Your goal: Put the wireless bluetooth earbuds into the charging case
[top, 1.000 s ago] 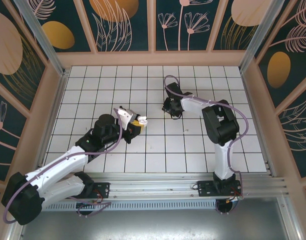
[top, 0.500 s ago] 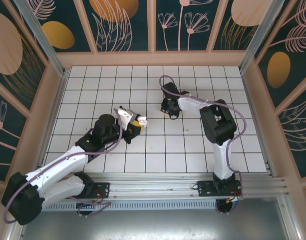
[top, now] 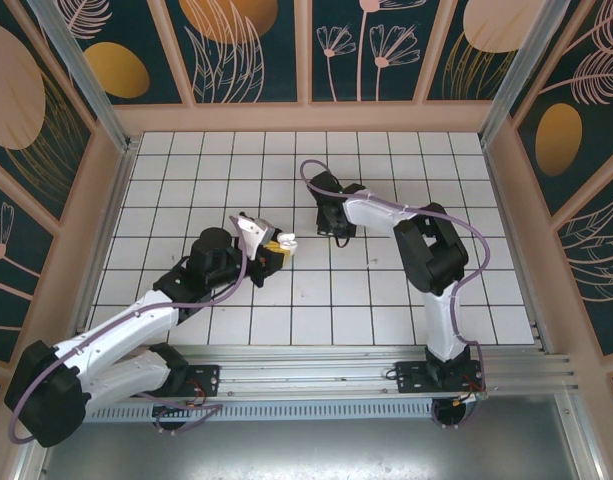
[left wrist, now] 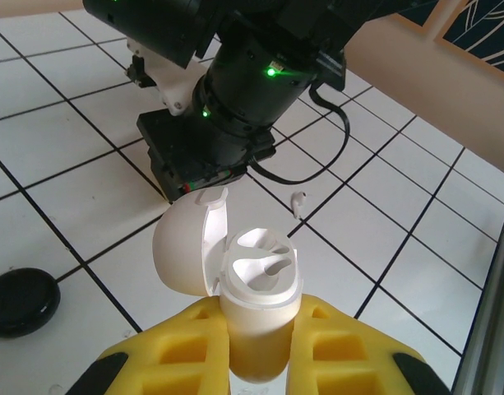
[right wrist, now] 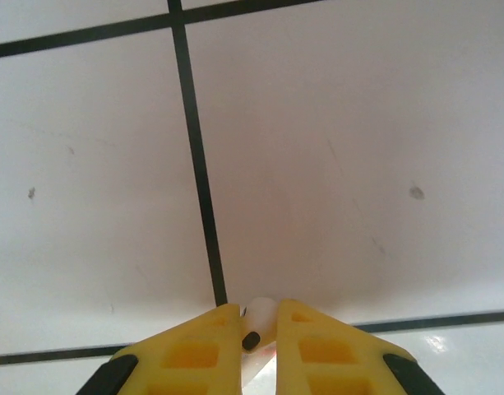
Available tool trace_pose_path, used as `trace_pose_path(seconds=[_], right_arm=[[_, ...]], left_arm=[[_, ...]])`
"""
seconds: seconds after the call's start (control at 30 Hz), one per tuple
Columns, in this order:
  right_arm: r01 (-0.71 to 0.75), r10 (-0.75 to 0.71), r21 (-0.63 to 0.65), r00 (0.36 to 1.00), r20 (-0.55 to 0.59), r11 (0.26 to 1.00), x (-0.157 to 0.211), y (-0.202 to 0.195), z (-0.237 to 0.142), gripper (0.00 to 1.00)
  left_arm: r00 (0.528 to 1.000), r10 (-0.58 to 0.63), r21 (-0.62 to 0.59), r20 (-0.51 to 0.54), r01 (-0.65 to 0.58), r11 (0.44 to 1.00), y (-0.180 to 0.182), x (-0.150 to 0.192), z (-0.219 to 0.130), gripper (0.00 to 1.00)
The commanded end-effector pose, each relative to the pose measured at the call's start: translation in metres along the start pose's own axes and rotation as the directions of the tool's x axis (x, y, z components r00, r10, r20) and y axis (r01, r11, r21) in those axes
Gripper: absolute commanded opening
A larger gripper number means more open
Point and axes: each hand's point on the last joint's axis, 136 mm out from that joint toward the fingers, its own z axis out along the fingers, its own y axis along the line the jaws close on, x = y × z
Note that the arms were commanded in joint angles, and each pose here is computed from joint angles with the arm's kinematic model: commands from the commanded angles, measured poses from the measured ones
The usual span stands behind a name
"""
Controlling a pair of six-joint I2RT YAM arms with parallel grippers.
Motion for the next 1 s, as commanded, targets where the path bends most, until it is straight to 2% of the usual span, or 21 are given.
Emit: trace_pose_path(seconds=[0.0, 0.37, 0.7, 0.97], right_arm=[[0.026, -0.029, 0.040, 0.996, 0.079, 0.999, -0.013, -0.007, -0.044, 0.13], [0.047, -0.056, 0.044, 0.968, 0.243, 0.998, -0.019, -0.007, -0.129, 0.13], [0.113, -0.085, -0.045, 0.909, 0.409, 0.993, -0.007, 0.012, -0.212, 0.13], [0.169, -0.096, -0.136, 0.898, 0.430, 0.976, 0.012, 0.032, -0.238, 0.14]], left_arm=[[0.999, -0.016, 0.041, 0.032, 0.014, 0.999, -0.007, -0.006, 0.003, 0.00], [0.995, -0.085, 0.107, 0.061, 0.078, 0.991, -0.012, -0.009, 0.018, 0.00], [0.988, -0.131, 0.179, 0.083, 0.115, 0.977, -0.017, -0.017, 0.038, 0.00], [0.986, -0.110, 0.230, 0.126, 0.078, 0.970, -0.023, -0.029, 0.047, 0.00]])
